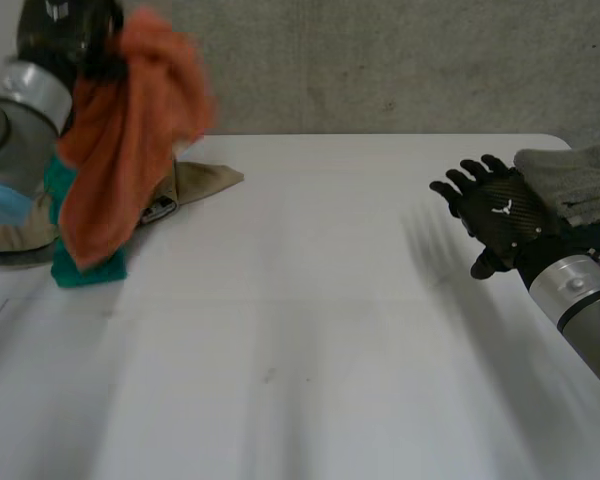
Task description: Fold the laundry.
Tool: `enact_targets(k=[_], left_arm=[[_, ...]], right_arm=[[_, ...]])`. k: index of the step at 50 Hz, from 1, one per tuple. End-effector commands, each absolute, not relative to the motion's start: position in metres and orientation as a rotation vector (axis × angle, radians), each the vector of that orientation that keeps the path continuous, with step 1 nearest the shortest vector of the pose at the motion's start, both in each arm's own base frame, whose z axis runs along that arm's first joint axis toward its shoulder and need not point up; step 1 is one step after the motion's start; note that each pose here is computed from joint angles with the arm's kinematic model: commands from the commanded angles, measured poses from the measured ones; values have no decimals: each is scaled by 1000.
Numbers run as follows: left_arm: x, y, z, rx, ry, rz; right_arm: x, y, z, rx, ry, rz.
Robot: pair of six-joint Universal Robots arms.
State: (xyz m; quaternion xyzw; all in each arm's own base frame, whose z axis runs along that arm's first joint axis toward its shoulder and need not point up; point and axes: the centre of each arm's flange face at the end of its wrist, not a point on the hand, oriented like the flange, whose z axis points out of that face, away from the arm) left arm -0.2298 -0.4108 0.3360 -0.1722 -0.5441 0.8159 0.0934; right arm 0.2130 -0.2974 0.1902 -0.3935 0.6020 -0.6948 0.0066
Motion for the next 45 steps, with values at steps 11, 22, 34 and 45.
enact_targets(k=[11,22,34,45], left_arm=[[-382,-279,251,-710,-1572,1781],[-396,-257,164,-948,-1886,1757],[-354,-246,228,-883,-1870,1856],[-329,-268,190,-868,-2043,1790]], right_arm=[[194,-304,205,-1112,1987,-2265],[154,-328,214,-859,2138,-2270],[153,-320,237,-841,2318,-1981],[173,-295,214,-837,2420,-1599]])
